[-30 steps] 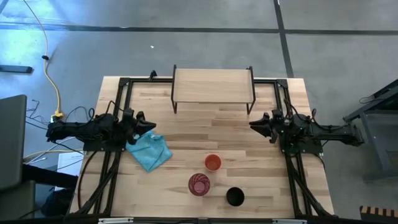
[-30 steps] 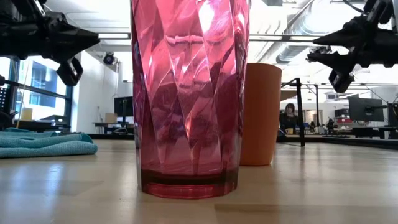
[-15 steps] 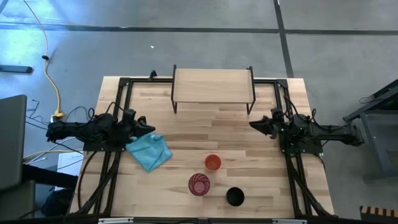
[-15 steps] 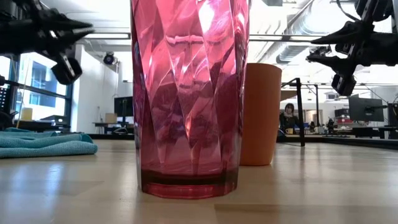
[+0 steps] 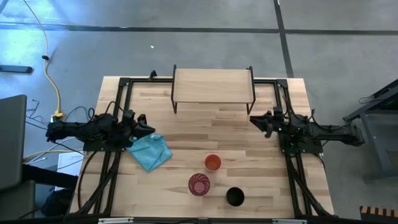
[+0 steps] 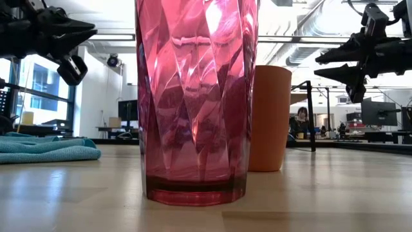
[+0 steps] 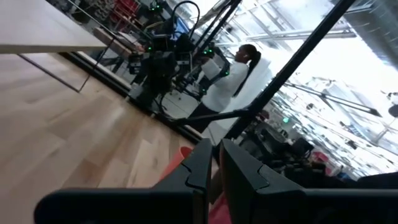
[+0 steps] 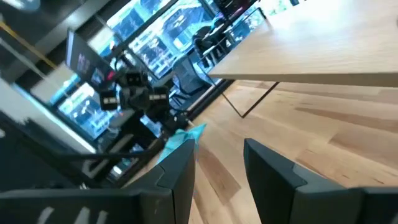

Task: Stack small to large cups/mugs on shelf
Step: Put the orange cup on the shelf

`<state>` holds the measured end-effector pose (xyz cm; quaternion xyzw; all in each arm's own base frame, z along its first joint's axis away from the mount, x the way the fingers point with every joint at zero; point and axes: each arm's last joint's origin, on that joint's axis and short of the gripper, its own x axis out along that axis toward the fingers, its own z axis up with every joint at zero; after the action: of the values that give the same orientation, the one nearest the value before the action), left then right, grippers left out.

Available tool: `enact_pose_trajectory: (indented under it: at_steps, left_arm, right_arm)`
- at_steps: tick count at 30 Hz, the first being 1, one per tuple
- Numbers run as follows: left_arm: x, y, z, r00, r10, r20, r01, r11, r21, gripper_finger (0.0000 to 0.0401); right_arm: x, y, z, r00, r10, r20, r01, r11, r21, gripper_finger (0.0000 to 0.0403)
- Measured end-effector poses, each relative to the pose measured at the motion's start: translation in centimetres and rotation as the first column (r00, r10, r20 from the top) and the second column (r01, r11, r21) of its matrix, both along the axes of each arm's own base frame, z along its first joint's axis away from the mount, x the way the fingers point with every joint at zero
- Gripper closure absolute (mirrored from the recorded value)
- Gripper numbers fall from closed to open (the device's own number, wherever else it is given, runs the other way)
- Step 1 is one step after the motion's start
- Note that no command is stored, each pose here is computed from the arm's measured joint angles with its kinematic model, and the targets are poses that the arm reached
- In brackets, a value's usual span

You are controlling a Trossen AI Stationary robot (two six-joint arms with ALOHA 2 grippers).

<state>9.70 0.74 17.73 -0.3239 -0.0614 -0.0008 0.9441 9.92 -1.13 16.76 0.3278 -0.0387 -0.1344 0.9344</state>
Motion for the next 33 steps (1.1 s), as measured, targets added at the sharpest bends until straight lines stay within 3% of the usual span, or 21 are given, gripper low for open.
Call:
enact_pose_trajectory:
  at_steps: [6, 10, 14, 16, 19, 23, 29, 33]
  left_arm:
    - [0.0, 0.1, 0.0, 1.000, 0.019, 0.002, -0.019, 1.000, -0.014, 0.0377]
    - [-0.2, 0.1, 1.1, 0.992, 0.033, 0.118, -0.031, 0.999, -0.016, 0.0377]
    - [-0.7, -0.1, 3.8, 0.938, -0.012, 0.347, -0.019, 0.996, 0.084, 0.0377]
    - [-0.7, -0.1, 5.3, 0.932, -0.020, 0.363, -0.037, 0.988, 0.149, 0.0378]
    - [0.3, -0.1, 7.4, 0.966, -0.012, 0.257, -0.052, 0.970, 0.238, 0.0378]
    - [3.2, 0.2, 9.1, 1.000, -0.002, -0.009, 0.004, 0.956, 0.292, 0.0378]
    - [10.5, 0.8, 10.8, 0.956, -0.011, -0.294, 0.077, 0.974, 0.215, 0.0378]
    - [15.9, 1.2, 12.1, 0.934, -0.007, -0.358, 0.125, 0.943, 0.308, 0.0377]
  right_arm:
    - [0.0, 0.1, 0.0, 1.000, 0.028, -0.008, -0.029, 0.999, -0.020, 0.0274]
    - [0.0, 0.0, 0.4, 0.997, 0.003, 0.074, -0.011, 0.993, 0.116, 0.0274]
    - [-0.1, 0.1, 1.6, 0.985, 0.035, 0.170, -0.037, 0.999, 0.009, 0.0274]
    - [-0.2, 0.1, 2.3, 0.974, 0.040, 0.222, -0.028, 0.998, -0.058, 0.0274]
    - [-0.4, 0.1, 3.1, 0.955, 0.039, 0.295, 0.000, 0.992, -0.129, 0.0274]
    - [-0.6, 0.0, 3.4, 0.951, 0.008, 0.310, 0.045, 0.986, -0.163, 0.0274]
    - [-0.5, -0.1, 3.1, 0.961, -0.023, 0.277, 0.068, 0.985, -0.156, 0.0274]
    - [-0.3, -0.1, 2.5, 0.972, -0.021, 0.233, 0.048, 0.993, -0.110, 0.0274]
